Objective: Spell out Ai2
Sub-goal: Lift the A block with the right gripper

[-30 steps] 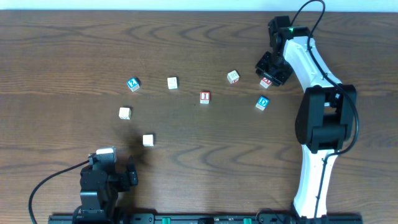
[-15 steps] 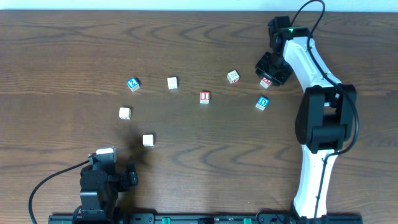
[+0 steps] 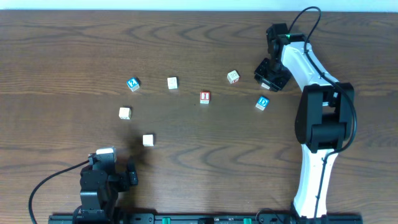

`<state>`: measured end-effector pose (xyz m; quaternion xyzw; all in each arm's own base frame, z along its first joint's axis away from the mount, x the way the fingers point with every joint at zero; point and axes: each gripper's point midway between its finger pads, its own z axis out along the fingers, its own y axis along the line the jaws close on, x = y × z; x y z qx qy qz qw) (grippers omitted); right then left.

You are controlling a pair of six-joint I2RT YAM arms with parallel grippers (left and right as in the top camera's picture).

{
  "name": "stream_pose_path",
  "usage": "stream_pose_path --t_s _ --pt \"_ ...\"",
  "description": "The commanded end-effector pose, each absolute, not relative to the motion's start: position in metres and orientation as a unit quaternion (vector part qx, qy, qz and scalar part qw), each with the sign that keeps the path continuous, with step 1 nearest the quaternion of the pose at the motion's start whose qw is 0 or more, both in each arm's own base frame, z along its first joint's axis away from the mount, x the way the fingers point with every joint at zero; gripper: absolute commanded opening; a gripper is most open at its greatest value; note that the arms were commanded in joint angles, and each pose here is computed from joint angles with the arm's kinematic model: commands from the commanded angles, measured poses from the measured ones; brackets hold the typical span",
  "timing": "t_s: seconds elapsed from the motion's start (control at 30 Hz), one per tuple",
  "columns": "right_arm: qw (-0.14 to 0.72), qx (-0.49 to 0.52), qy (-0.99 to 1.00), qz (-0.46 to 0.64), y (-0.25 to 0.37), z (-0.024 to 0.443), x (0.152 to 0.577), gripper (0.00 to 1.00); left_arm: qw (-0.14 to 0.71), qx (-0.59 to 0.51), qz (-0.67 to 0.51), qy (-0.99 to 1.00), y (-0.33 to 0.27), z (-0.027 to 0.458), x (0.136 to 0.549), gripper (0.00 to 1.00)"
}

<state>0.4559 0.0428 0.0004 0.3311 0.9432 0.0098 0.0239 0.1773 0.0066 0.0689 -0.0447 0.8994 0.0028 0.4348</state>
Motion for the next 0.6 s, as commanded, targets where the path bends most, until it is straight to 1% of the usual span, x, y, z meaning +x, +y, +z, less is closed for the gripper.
stream_pose_path --t_s 0.0,0.1,0.33,0.57 --pt "0.013 0.333 0.943 0.01 0.0422 -0.0092 0.4536 0.43 0.413 -0.043 0.008 0.91 0.0074 0.0542 0.1712 0.95" --pt "0.015 0.335 0.942 0.011 0.0406 -0.0091 0.4547 0.43 0.413 -0.043 0.008 0.91 0.0074 0.0542 0.1712 0.95" --pt "0.017 0.292 0.956 0.011 0.0396 -0.009 0.4555 0.43 0.413 -0.043 0.008 0.91 0.0074 0.0542 0.1712 0.95" --pt "0.014 0.282 0.959 0.01 0.0395 -0.009 0.4539 0.42 0.413 -0.043 0.008 0.91 0.0074 0.0542 0.1712 0.95"
